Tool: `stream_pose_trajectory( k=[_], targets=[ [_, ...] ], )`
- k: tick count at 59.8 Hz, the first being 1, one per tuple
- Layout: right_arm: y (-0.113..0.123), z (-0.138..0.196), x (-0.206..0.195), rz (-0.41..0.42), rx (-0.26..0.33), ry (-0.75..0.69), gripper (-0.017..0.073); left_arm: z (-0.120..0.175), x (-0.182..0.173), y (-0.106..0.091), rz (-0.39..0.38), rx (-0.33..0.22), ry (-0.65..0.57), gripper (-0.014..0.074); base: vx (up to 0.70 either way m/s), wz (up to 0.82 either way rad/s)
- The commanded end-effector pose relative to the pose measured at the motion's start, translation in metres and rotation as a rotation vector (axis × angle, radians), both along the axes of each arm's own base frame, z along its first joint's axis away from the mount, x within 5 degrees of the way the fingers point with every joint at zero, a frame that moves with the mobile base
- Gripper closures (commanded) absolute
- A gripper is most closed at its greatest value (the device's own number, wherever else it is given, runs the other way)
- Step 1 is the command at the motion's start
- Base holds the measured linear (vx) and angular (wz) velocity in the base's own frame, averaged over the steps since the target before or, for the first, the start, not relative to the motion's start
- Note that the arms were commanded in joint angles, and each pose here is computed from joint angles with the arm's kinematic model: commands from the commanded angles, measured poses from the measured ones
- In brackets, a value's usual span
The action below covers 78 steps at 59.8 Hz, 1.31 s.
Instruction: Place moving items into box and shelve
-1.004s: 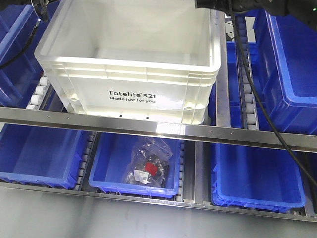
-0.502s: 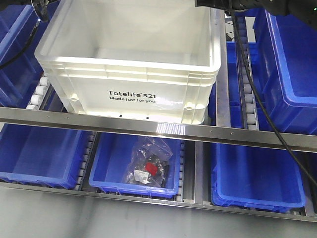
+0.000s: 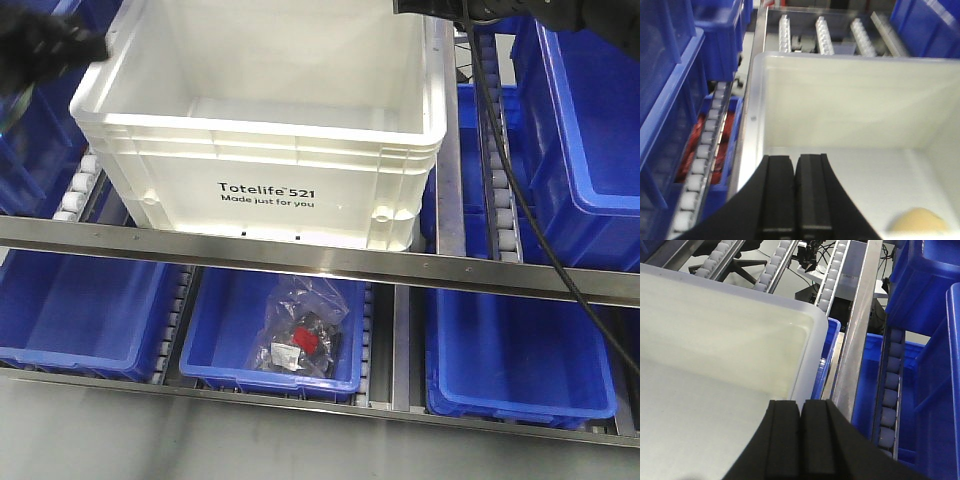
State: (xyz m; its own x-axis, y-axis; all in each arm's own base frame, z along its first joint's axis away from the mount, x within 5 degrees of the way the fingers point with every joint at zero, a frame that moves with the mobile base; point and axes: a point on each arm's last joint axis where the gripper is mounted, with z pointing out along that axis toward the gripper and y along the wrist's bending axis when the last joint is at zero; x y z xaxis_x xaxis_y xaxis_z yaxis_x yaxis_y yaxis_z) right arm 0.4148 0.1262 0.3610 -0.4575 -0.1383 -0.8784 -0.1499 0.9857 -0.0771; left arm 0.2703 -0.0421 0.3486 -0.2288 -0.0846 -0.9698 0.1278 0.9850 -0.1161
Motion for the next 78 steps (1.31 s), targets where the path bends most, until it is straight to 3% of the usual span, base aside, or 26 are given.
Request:
stream_pose_trajectory(
  k=[1, 7, 13, 18, 23, 29, 43, 47, 58, 78],
  targets=[
    [-0.004, 0.042, -0.012, 0.026, 0.017, -0.152, 0.0568, 0.021, -0.044, 0.003, -0.024, -0.129, -0.222, 0.0600, 0.00, 0.00],
    [-0.004, 0.042, -0.012, 0.026, 0.017, -0.152, 0.0568, 0.010, -0.093, 0.010, -0.035, -0.216, -0.304, 0.0600, 0.00, 0.00],
    [-0.004, 0.042, -0.012, 0.026, 0.017, -0.152, 0.0568, -0.001, -0.137, 0.017, -0.046, -0.232, -0.393, 0.0600, 0.00, 0.00],
    [-0.004, 0.042, -0.012, 0.026, 0.017, -0.152, 0.0568, -0.011, -0.170, 0.022, -0.051, -0.207, -0.472, 0.0600, 0.00, 0.00],
    [-0.004, 0.042, -0.012, 0.026, 0.017, -0.152, 0.0568, -0.029, -0.188, 0.025, -0.050, -0.143, -0.513, 0.0600, 0.00, 0.00],
    [-0.004, 0.042, -0.012, 0.026, 0.017, -0.152, 0.0568, -0.062, -0.192, 0.026, -0.046, -0.077, -0.464, 0.0600, 0.00, 0.00],
    [-0.004, 0.042, -0.012, 0.026, 0.017, -0.152, 0.0568, -0.138, -0.194, 0.026, -0.045, -0.050, -0.269, 0.0600, 0.00, 0.00],
    [-0.004, 0.042, -0.012, 0.026, 0.017, -0.150, 0.0568, -0.141, -0.199, 0.029, -0.018, -0.034, -0.212, 0.0600, 0.00, 0.00],
    [-0.004, 0.041, -0.012, 0.023, 0.015, -0.146, 0.0568, -0.141, -0.214, 0.038, 0.070, -0.018, -0.273, 0.0600, 0.00, 0.00],
    [-0.004, 0.041, -0.012, 0.023, 0.015, -0.145, 0.0568, -0.143, -0.216, 0.039, 0.081, 0.011, -0.264, 0.0600, 0.00, 0.00]
  ],
)
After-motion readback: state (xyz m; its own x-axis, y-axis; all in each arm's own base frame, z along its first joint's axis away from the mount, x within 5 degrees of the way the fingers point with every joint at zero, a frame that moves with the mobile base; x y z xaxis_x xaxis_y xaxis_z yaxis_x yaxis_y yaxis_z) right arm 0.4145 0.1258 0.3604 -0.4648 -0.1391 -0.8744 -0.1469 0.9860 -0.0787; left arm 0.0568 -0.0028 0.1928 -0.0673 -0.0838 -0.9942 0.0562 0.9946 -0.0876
